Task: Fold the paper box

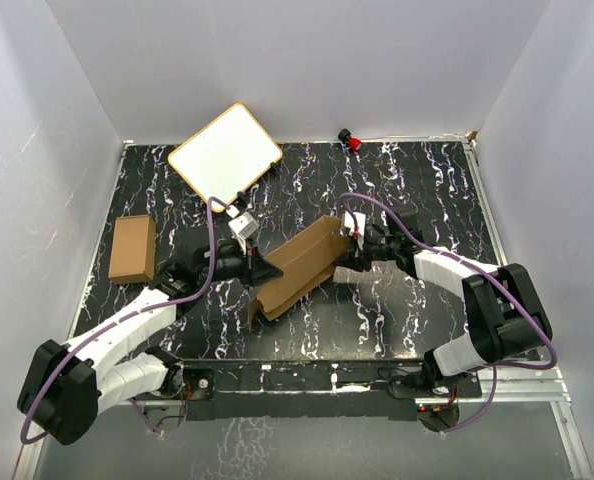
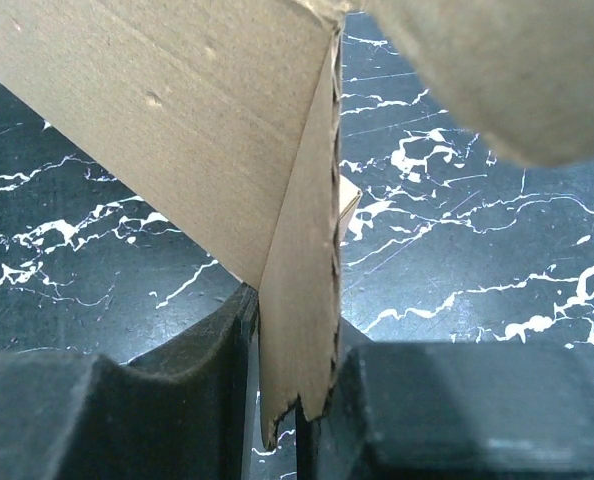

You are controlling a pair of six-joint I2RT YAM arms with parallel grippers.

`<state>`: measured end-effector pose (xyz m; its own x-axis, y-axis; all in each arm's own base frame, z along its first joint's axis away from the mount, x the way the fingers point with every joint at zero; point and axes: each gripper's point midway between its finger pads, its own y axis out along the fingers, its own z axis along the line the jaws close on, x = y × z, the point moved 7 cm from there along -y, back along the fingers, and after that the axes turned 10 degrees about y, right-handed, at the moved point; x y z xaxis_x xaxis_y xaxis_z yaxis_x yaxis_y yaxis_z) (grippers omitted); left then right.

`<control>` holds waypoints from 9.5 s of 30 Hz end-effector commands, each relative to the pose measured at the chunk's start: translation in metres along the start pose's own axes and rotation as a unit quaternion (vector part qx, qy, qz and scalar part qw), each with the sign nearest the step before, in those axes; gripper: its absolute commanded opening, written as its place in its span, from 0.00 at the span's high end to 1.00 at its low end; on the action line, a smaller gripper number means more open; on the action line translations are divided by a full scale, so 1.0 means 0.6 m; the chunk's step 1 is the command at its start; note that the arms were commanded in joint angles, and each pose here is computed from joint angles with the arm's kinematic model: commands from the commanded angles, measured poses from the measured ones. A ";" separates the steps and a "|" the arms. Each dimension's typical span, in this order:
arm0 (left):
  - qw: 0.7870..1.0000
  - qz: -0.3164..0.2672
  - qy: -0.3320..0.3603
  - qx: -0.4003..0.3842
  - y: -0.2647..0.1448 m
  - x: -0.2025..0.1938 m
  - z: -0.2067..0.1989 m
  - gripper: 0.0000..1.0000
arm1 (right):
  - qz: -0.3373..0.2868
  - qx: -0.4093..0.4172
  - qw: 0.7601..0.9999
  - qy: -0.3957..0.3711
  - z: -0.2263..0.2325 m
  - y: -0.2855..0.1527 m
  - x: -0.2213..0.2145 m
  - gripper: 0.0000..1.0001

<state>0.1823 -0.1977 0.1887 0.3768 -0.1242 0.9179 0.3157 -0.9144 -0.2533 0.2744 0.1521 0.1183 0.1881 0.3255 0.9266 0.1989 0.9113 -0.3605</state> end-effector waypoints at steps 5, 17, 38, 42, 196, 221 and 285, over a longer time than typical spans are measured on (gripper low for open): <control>0.998 -0.053 -0.032 -0.002 0.000 0.038 -0.008 1.00 | -0.020 0.017 1.000 0.003 -0.007 -0.004 0.067 0.89; 0.983 -0.098 -0.142 0.070 0.008 0.070 0.009 0.88 | 0.134 -0.004 0.983 0.124 -0.043 -0.019 0.074 0.90; 0.966 -0.069 -0.222 0.115 0.019 0.058 0.026 0.32 | 0.279 -0.040 0.946 0.160 -0.067 -0.001 0.072 0.89; 0.960 -0.055 -0.238 0.135 0.018 0.056 0.030 0.32 | 0.289 -0.048 0.945 0.145 -0.066 0.006 0.083 0.89; 0.993 0.066 -0.083 0.056 0.073 0.067 0.111 1.00 | 0.010 -0.072 0.990 0.120 -0.033 -0.106 0.093 0.44; 0.993 0.102 -0.017 0.050 0.128 0.138 0.203 0.52 | -0.011 0.027 0.997 -0.071 0.025 -0.124 0.047 0.56; 0.916 -0.102 -0.343 0.182 -0.085 -0.057 0.014 0.22 | -0.018 0.162 0.937 0.308 -0.158 -0.010 0.087 0.88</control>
<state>0.1584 -0.1421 0.1590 0.7193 0.4283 0.5469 0.6593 -0.6690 -0.3432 0.3803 0.1466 0.1228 0.8174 0.2377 0.5247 -0.0884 0.9518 -0.2936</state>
